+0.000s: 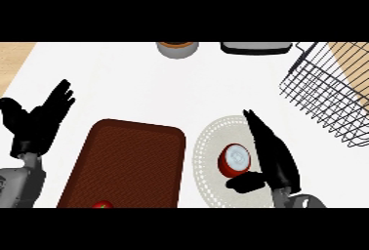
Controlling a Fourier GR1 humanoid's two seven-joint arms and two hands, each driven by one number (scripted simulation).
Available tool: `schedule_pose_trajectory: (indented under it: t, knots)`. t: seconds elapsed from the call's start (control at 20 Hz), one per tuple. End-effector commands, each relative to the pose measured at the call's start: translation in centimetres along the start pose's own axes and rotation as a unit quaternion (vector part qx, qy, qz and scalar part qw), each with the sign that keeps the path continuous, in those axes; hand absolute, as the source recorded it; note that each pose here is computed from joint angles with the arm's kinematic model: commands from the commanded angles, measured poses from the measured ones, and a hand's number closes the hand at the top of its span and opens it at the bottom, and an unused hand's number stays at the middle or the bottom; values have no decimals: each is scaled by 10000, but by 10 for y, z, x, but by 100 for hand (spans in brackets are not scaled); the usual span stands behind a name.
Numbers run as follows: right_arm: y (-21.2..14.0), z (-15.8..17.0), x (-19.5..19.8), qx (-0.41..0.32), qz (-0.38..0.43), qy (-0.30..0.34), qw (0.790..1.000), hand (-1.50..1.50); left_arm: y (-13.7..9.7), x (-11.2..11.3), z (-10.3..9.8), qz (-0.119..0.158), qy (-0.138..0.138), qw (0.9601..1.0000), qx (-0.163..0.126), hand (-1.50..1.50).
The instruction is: Pick the can from the placemat and place it in the basket
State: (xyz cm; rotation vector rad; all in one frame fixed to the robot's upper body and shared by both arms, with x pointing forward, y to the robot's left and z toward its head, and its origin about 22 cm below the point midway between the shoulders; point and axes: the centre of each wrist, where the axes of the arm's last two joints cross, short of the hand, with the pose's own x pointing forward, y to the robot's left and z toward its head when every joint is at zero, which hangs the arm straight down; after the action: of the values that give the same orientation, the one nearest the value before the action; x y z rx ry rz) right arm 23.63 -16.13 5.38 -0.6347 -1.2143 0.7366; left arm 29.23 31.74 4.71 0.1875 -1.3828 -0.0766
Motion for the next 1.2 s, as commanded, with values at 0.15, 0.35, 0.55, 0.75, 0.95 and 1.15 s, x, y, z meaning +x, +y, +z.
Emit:
schedule_pose_trajectory:
  t: [0.15,0.35,0.55,0.75,0.95,1.15]
  knots:
    - [0,9,-27,10,-85,-163,9998,-150,-1,8,-5,-24,-16,10000,13,0]
    - [2,19,-27,171,-248,-316,9990,-150,-6,-11,-5,25,-68,10000,26,0]
    - [6,13,-21,208,-129,-460,9986,-150,2,-10,-1,10,-44,10000,30,0]
    - [15,4,-1,187,24,-337,9993,-150,5,-13,5,-16,-39,10000,27,0]
    - [25,3,-20,224,248,-136,9993,-150,-2,12,-4,8,-16,10000,63,0]
    - [23,10,-25,172,358,-59,9992,-150,-16,-23,6,53,-87,9999,0,0]
